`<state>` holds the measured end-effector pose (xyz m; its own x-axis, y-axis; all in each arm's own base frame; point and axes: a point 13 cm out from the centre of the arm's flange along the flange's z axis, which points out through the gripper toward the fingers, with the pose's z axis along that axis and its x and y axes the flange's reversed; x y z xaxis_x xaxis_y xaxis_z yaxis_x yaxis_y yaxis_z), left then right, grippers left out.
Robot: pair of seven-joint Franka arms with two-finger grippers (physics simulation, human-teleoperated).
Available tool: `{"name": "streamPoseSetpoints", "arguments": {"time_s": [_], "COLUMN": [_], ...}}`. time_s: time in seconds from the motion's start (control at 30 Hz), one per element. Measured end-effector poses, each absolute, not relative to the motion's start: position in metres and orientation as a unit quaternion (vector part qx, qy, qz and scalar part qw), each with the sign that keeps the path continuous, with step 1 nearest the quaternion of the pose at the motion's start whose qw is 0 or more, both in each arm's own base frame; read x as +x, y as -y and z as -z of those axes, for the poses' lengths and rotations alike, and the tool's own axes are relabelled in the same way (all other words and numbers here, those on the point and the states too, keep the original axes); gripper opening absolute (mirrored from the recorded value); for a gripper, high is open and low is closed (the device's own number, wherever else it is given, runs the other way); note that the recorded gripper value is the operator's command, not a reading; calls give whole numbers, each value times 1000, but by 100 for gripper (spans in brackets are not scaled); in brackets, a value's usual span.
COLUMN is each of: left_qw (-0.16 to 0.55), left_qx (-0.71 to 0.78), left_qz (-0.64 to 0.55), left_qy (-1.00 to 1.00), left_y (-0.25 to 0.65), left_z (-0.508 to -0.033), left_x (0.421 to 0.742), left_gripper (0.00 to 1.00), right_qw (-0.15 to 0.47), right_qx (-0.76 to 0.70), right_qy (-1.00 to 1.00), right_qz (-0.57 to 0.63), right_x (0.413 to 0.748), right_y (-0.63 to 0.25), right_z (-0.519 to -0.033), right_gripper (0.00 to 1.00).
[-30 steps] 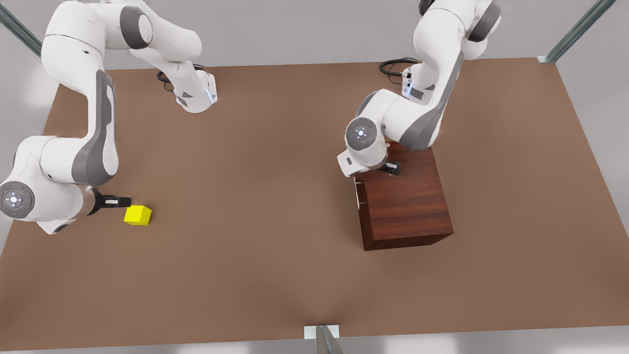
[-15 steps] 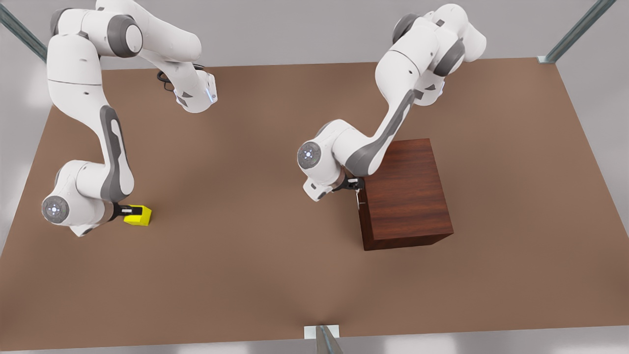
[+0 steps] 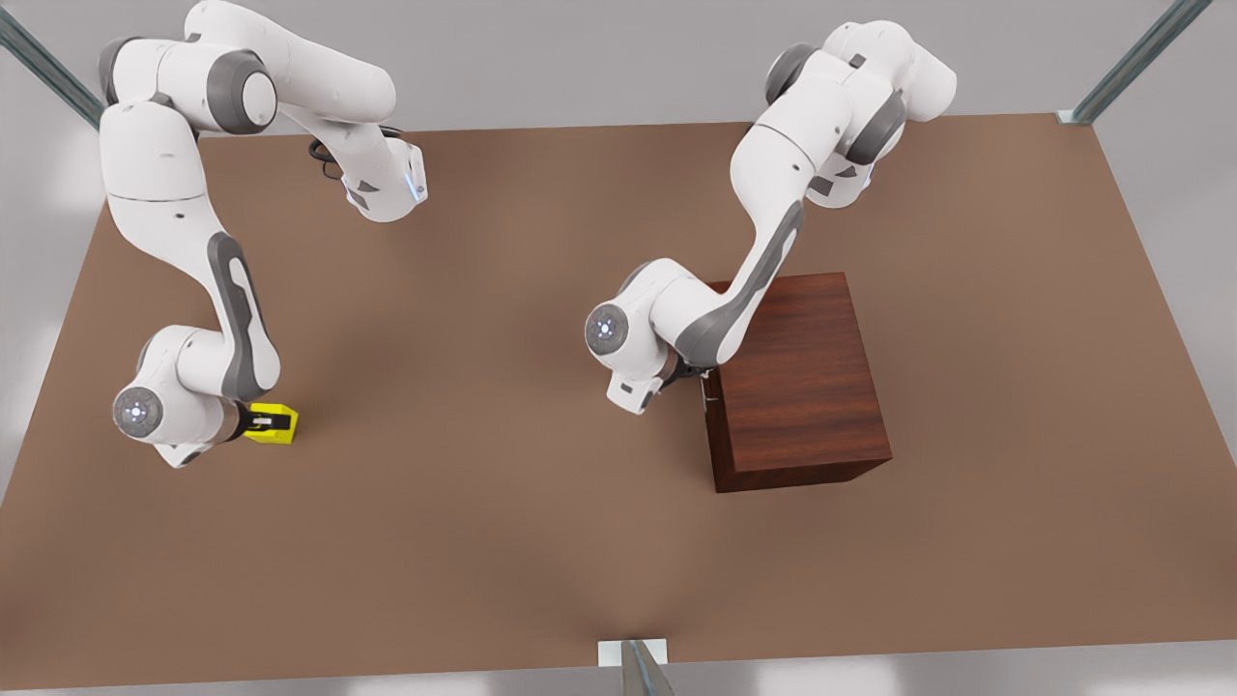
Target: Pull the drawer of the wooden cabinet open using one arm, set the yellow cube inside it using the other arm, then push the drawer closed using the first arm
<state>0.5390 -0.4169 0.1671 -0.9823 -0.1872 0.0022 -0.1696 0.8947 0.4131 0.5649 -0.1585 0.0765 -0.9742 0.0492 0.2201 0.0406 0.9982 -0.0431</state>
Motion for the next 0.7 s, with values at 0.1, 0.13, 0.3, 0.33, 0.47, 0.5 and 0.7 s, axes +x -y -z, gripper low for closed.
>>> {"name": "streamPoseSetpoints", "arguments": {"time_s": [0.1, 0.13, 0.3, 0.33, 0.47, 0.5, 0.7], "left_qw": [18, 18, 7, 5, -2, -4, -13], "left_qx": [108, 113, 133, 135, 142, 143, 148], "left_qz": [209, 208, 192, 188, 175, 173, 164], "left_qy": [972, 971, 972, 973, 974, 974, 975], "left_y": [419, 419, 432, 436, 451, 454, 470], "left_z": [-161, -160, -169, -171, -172, -172, -174], "left_x": [539, 539, 542, 543, 543, 543, 541], "left_gripper": [100, 100, 100, 100, 100, 100, 100], "right_qw": [120, 123, 132, 131, 125, 124, 108], "right_qx": [-22, -22, -18, -18, -16, -15, -2], "right_qy": [992, 992, 991, 991, 992, 992, 994], "right_qz": [-16, -15, -12, -13, -13, -12, -4], "right_x": [559, 558, 552, 553, 556, 556, 570], "right_y": [159, 159, 157, 158, 158, 158, 159], "right_z": [-60, -55, -32, -32, -35, -35, -51], "right_gripper": [100, 100, 100, 100, 56, 50, 32]}}
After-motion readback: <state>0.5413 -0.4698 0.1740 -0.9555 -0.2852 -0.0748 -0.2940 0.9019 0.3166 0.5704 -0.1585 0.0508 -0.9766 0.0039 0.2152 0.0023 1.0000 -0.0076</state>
